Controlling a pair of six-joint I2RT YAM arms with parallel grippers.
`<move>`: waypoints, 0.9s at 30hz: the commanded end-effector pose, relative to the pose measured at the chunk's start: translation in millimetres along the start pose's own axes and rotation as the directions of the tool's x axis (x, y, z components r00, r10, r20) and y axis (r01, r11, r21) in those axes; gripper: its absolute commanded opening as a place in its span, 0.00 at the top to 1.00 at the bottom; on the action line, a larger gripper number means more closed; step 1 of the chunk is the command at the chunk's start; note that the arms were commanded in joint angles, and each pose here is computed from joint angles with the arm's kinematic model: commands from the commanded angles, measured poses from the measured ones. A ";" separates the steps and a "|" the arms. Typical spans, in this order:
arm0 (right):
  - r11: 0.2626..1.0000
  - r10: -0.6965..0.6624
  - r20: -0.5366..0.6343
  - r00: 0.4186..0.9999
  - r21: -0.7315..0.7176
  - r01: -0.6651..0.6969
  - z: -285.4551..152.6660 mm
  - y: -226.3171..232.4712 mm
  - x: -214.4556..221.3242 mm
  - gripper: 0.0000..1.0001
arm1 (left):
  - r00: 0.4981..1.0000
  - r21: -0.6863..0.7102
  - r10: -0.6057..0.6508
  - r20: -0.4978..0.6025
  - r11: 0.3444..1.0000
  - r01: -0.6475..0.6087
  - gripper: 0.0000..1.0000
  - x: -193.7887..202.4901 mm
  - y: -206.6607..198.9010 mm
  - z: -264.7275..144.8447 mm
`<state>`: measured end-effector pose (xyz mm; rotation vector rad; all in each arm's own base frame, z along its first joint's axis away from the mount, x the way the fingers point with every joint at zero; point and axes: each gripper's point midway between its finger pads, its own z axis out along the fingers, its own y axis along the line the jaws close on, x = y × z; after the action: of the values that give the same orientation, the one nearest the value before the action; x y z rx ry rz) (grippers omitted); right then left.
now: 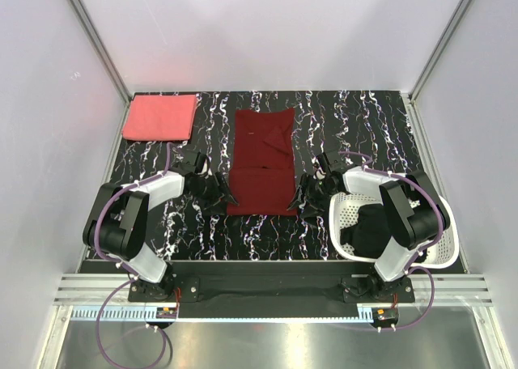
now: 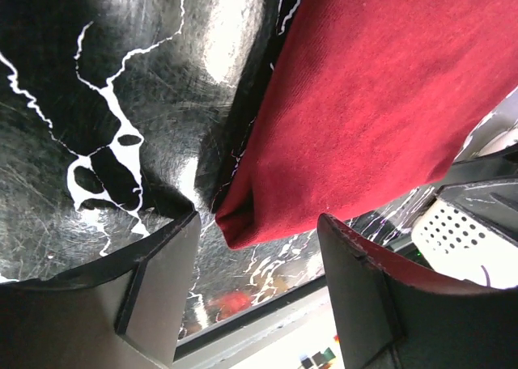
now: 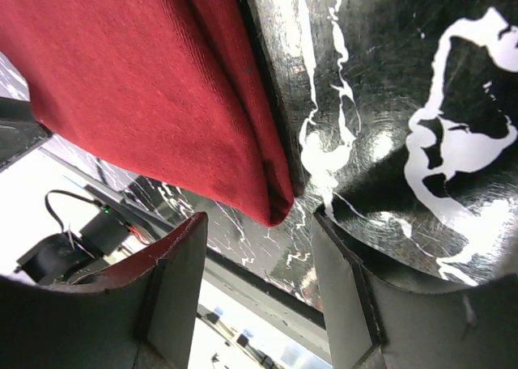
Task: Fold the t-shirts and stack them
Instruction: Fold the tshirt
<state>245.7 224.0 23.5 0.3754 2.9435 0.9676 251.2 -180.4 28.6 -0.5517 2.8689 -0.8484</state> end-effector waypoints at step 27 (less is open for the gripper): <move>0.993 0.062 0.089 0.994 0.091 -0.070 26.6 -19.2 -23.1 0.60 | 0.989 -0.116 -0.129 -0.075 0.986 0.120 0.72 12.8 30.4 26.1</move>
<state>259.2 233.5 16.4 0.5235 2.9188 0.9919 245.8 -189.9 20.1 -0.7235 2.9461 -0.9070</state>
